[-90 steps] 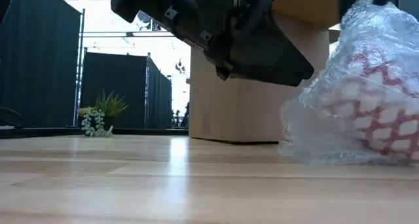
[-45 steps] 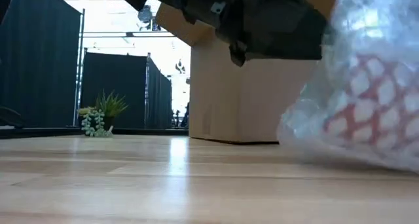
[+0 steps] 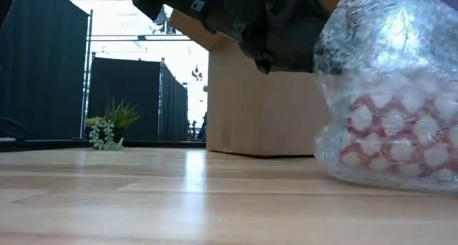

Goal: Wrap mug
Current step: Wrap the red mug with the bubble wrap

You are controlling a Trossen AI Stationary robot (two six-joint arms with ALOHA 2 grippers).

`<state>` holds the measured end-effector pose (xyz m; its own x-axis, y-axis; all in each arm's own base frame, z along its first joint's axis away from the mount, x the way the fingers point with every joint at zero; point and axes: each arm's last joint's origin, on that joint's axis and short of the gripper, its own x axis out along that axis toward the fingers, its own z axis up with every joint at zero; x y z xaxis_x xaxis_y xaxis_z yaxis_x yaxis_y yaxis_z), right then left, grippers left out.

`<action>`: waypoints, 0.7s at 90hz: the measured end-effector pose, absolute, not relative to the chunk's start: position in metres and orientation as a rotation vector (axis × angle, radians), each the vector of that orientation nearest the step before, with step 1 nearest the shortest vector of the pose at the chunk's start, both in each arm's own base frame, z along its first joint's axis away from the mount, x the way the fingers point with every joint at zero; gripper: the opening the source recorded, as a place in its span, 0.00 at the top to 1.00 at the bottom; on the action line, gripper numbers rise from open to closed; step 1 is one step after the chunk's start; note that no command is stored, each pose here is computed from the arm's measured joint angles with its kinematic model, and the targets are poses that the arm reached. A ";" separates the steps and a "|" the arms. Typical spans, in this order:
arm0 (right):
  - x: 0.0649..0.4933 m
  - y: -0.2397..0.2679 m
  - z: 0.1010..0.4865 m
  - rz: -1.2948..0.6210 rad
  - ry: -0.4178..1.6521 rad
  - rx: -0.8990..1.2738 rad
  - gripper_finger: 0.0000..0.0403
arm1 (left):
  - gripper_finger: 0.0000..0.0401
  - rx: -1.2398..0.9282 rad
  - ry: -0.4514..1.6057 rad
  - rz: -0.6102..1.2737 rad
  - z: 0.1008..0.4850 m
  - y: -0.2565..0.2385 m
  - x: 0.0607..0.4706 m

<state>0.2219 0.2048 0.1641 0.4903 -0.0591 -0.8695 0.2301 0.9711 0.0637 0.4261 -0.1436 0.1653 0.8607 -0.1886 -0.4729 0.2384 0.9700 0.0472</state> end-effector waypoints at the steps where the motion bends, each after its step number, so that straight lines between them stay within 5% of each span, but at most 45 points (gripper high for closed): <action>1: 0.222 0.205 0.164 -0.178 1.039 0.181 0.34 | 0.65 0.105 0.485 -0.224 0.165 -0.144 0.426; 25: 0.230 0.195 0.152 -0.167 0.958 0.146 0.34 | 0.65 0.077 0.446 -0.268 0.183 -0.149 0.435; 63: 0.228 0.190 0.146 -0.183 1.003 0.132 0.34 | 0.65 0.240 0.721 -0.077 0.238 -0.134 0.398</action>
<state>0.2281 0.1899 0.1460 0.5244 -0.0922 -0.8465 0.2129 0.9767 0.0255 0.3983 -0.1343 0.2375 0.7494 0.0121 -0.6620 0.1525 0.9698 0.1904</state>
